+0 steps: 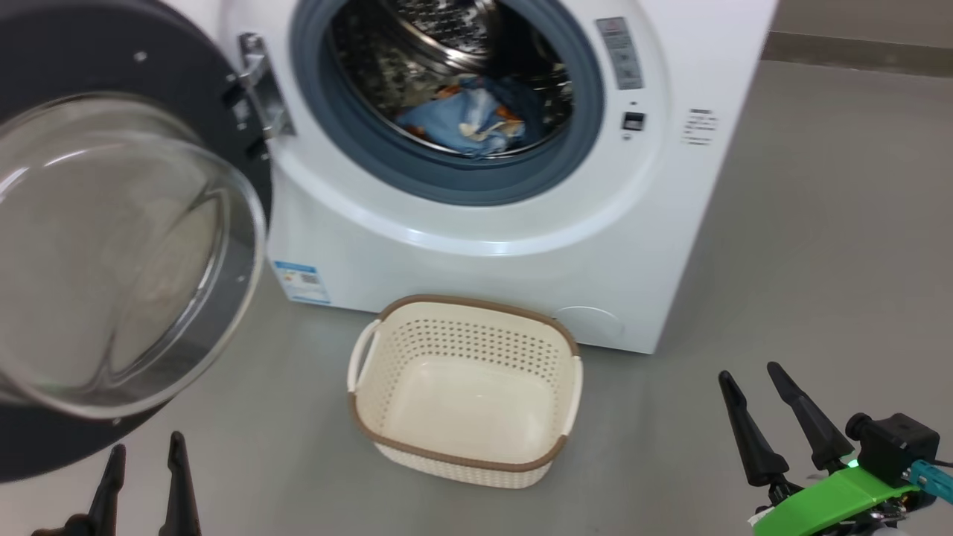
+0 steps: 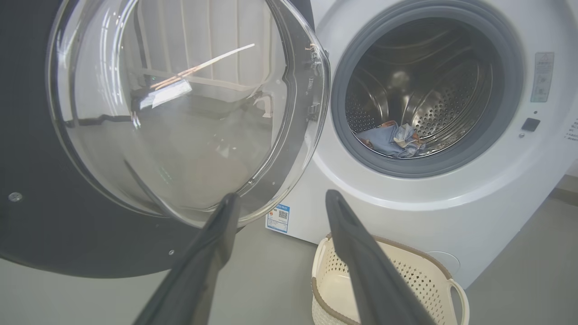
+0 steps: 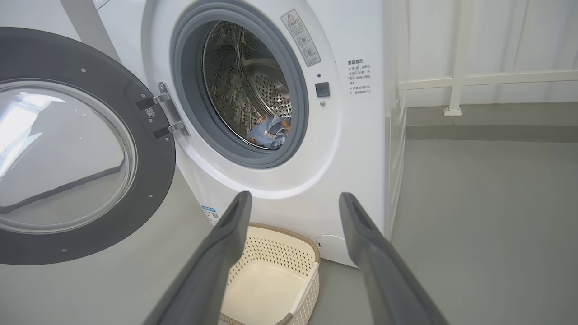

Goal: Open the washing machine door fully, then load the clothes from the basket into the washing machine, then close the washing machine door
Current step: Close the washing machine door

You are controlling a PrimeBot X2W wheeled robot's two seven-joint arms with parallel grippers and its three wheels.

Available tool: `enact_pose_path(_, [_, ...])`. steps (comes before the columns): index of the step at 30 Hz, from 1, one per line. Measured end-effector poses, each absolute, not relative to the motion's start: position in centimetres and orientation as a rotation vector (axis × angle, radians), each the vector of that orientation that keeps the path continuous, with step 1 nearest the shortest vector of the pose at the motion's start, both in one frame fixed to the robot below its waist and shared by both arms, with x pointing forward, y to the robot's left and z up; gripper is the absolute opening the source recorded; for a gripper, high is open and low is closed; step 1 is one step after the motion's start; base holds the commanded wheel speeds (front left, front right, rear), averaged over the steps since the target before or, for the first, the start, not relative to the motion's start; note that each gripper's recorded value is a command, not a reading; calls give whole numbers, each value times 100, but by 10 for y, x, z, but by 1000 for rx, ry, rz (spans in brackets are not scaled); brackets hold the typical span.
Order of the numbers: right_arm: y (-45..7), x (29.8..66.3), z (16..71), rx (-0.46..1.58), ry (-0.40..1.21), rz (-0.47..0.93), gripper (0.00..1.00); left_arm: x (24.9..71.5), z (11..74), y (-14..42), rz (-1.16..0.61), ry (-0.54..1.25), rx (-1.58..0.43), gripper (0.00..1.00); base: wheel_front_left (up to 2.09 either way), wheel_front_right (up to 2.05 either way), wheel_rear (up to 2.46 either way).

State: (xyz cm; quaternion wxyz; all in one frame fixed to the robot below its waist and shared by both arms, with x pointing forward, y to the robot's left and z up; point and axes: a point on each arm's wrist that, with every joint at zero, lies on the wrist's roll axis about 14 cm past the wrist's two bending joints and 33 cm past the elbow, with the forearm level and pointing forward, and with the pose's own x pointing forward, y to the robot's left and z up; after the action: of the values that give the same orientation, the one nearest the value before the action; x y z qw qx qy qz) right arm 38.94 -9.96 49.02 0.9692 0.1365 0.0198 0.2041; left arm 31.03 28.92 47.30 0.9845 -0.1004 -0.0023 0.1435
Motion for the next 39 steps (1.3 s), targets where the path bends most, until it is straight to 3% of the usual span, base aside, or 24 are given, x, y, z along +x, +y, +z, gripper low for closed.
enact_pose_path(25, [43,398,488,263,94,831,100,176,463,370,723,-14,-217,100,0,0,0])
enact_pose_path(39, [58,398,489,269,95,873,100,170,468,373,745,-34,-223,100,0,0,0])
